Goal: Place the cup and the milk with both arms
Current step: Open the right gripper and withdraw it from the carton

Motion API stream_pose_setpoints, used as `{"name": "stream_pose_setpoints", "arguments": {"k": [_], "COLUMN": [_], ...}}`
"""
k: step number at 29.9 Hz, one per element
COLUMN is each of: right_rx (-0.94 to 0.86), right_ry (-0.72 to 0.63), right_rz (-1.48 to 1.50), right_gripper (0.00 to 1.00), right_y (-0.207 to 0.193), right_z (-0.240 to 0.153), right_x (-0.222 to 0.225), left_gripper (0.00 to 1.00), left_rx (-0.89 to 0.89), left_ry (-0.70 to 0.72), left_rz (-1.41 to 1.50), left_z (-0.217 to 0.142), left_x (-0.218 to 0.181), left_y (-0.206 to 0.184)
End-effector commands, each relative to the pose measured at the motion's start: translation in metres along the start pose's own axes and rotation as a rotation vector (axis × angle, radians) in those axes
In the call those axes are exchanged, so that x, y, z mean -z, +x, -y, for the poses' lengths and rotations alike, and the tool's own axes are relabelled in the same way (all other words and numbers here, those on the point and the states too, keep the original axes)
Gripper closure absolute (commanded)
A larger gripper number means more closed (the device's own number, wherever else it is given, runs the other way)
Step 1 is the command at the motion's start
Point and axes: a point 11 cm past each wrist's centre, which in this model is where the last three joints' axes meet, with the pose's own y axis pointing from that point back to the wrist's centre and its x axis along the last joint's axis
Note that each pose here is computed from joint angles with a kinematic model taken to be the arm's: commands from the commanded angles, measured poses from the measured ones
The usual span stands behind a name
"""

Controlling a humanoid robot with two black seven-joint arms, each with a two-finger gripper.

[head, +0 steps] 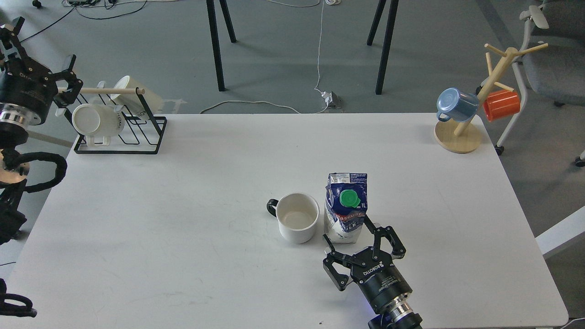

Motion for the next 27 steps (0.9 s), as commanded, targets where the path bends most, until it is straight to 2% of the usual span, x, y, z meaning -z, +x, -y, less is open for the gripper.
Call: {"name": "stream_pose_setpoints", "arguments": {"k": [1,8,16,20,27], "right_rx": [-0.013,-0.057,-0.022,0.095,0.284], "right_ry": [0.005,0.031,0.245,0.291,0.359], "right_rz": [0.002,-0.119,-0.360,-0.479,-0.572], "right_gripper": [0.02,0.02,0.02,0.02,0.02], "right_y": [-0.003,-0.010,-0.049,-0.097,-0.169], "right_z": [-0.027,-0.068,-0.080,-0.052,0.012], "right_x": [0.004,0.054,0.176,0.220,0.263], "left_gripper": [0.00,0.00,0.00,0.00,0.00], "left_rx": [-0.010,-0.008,-0.004,0.002,0.015], "left_ry": [0.006,0.005,0.002,0.001,0.011], "left_rz": [0.007,0.002,-0.008,-0.028,-0.069], "left_z": [-0.004,-0.004,-0.003,-0.002,0.002], "left_x": [0.000,0.001,0.003,0.008,0.023], "left_y": [0.006,0.005,0.002,-0.003,-0.015]}}
